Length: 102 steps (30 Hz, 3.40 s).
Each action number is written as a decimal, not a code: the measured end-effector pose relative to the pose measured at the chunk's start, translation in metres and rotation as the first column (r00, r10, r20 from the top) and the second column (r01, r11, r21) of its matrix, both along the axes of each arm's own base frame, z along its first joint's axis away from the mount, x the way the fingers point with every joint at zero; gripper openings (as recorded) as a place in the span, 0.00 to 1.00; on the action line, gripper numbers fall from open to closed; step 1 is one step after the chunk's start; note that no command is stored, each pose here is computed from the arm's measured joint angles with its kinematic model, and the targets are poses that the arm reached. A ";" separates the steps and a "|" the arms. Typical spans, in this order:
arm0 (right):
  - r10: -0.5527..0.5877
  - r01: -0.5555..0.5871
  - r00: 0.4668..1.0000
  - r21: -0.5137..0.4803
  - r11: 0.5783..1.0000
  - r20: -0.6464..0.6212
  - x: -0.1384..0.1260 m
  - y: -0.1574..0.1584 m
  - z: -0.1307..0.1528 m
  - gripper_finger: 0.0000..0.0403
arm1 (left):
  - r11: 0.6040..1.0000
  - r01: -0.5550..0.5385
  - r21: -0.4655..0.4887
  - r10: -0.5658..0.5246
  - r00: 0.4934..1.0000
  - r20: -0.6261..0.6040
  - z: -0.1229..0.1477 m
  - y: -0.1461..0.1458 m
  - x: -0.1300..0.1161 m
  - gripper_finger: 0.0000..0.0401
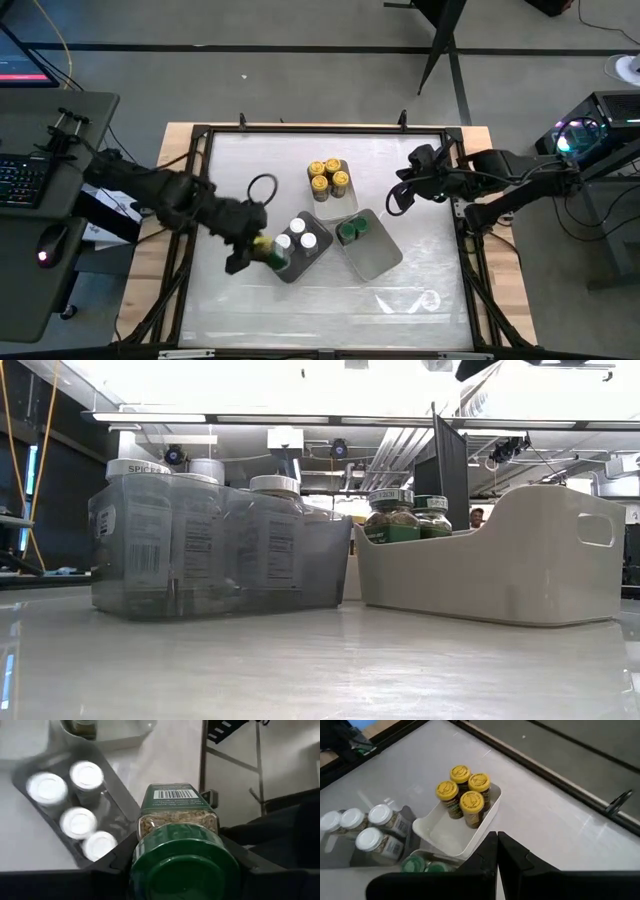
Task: Sort spices by type
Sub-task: Put the green seasoning bottle into the gray bin
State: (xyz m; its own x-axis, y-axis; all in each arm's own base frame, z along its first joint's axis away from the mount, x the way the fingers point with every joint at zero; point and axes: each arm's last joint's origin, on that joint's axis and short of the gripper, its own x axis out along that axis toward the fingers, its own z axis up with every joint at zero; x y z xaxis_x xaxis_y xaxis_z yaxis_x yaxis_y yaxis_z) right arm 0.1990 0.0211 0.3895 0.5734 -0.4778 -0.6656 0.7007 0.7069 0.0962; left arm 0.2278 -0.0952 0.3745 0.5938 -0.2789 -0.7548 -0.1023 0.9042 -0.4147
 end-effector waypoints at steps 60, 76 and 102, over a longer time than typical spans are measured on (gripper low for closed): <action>0.055 -0.060 0.986 0.026 0.998 0.159 0.012 0.006 0.011 0.00 | 0.729 0.252 0.637 -0.514 0.815 0.265 -0.045 0.021 0.180 0.41; -0.228 0.167 0.932 0.226 0.960 0.280 0.019 0.002 0.007 0.00 | 0.525 0.485 0.699 -0.643 0.764 -0.046 -0.126 0.026 0.210 0.41; -0.078 0.188 0.970 0.501 0.845 -0.232 0.066 0.118 -0.092 0.00 | 0.491 0.500 0.713 -0.588 0.794 -0.152 -0.144 0.037 0.214 0.41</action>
